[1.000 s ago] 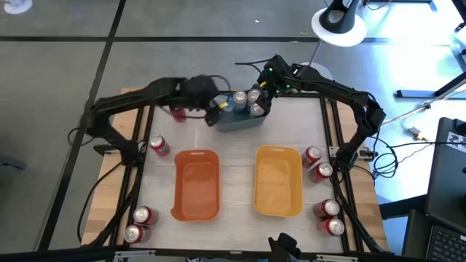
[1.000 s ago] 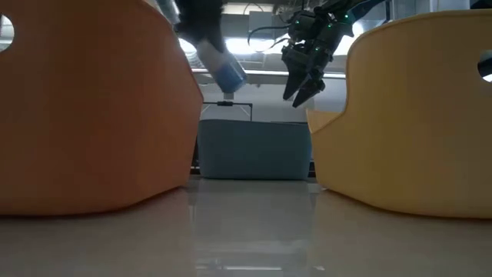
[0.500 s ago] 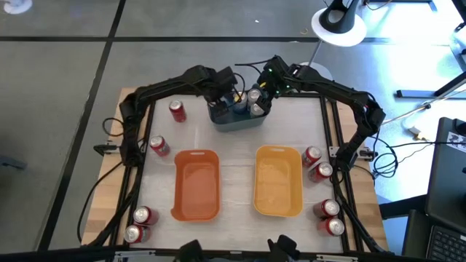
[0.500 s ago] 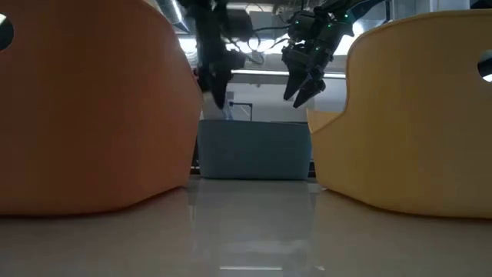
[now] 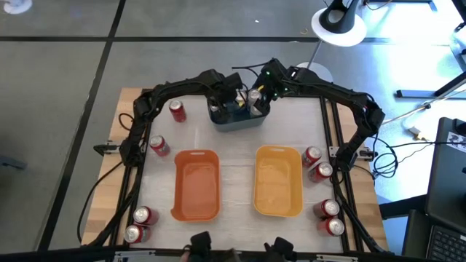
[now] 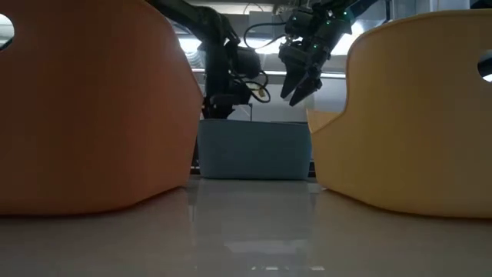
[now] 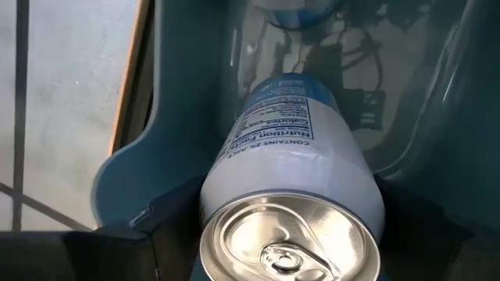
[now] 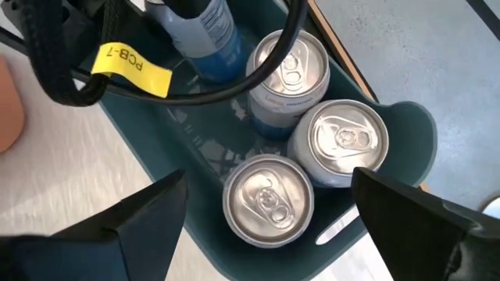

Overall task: Sort soda cans
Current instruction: Put the blue-white soda can into the green bin

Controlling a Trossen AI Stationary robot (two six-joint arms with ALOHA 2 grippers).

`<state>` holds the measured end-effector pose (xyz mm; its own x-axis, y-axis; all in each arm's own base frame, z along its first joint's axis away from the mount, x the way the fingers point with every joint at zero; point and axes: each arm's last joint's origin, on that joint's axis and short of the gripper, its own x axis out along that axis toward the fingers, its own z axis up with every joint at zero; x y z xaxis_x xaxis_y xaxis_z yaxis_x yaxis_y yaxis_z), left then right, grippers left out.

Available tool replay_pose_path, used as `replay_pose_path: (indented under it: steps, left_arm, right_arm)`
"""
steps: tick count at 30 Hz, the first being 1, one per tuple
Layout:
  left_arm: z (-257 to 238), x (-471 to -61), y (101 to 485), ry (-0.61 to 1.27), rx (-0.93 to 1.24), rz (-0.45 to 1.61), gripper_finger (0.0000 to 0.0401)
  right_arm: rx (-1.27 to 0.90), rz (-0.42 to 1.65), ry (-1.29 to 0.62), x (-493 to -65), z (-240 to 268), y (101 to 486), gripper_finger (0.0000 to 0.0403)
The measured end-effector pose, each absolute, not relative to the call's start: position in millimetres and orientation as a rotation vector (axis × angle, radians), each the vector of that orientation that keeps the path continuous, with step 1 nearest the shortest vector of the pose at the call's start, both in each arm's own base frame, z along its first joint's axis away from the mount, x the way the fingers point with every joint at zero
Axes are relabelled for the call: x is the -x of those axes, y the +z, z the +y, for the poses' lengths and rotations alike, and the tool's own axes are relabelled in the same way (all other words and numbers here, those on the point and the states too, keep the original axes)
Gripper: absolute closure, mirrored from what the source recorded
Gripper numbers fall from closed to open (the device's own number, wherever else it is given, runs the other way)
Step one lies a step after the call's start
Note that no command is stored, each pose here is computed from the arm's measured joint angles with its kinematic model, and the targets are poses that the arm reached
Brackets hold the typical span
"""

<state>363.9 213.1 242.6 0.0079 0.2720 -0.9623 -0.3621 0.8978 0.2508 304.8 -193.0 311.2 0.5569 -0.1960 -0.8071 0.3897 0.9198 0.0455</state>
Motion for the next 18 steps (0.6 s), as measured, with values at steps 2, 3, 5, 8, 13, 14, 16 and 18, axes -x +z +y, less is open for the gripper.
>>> replay_pose_path:
  steps: [2, 3, 5, 8, 13, 14, 16, 18]
  left_arm:
    - [213.7, -365.1, 240.5, 0.49, 0.068, 1.485, 0.011]
    - [214.0, -365.5, 239.8, 0.487, 0.064, 1.486, 0.011]
    - [214.2, -365.8, 237.0, 0.474, 0.048, 1.489, 0.0097]
    - [214.8, -367.3, 234.5, 0.467, 0.03, 1.474, 0.0062]
    - [216.4, -367.6, 232.2, 0.467, 0.025, 1.47, 0.0042]
    - [216.4, -367.6, 232.2, 0.467, 0.025, 1.47, 0.0042]
    - [217.7, -367.4, 232.3, 0.47, 0.024, 1.466, 0.0046]
    - [218.1, -367.2, 232.4, 0.463, 0.015, 1.468, 0.005]
  right_arm:
    - [-0.229, 0.919, -0.349, -304.8, -193.0, 311.2, 0.0047]
    - [-0.228, 0.918, -0.348, -304.9, -193.0, 311.2, 0.0047]
    - [-0.22, 0.92, -0.345, -304.9, -193.0, 311.2, 0.0047]
    - [-0.215, 0.92, -0.342, -304.9, -193.0, 311.2, 0.0047]
    - [-0.213, 0.92, -0.342, -304.8, -193.3, 311.3, 0.0047]
    - [-0.211, 0.92, -0.341, -304.8, -193.3, 311.3, 0.0047]
    - [-0.211, 0.92, -0.341, -304.8, -193.3, 311.3, 0.0047]
    - [-0.211, 0.92, -0.341, -304.8, -193.3, 311.3, 0.0047]
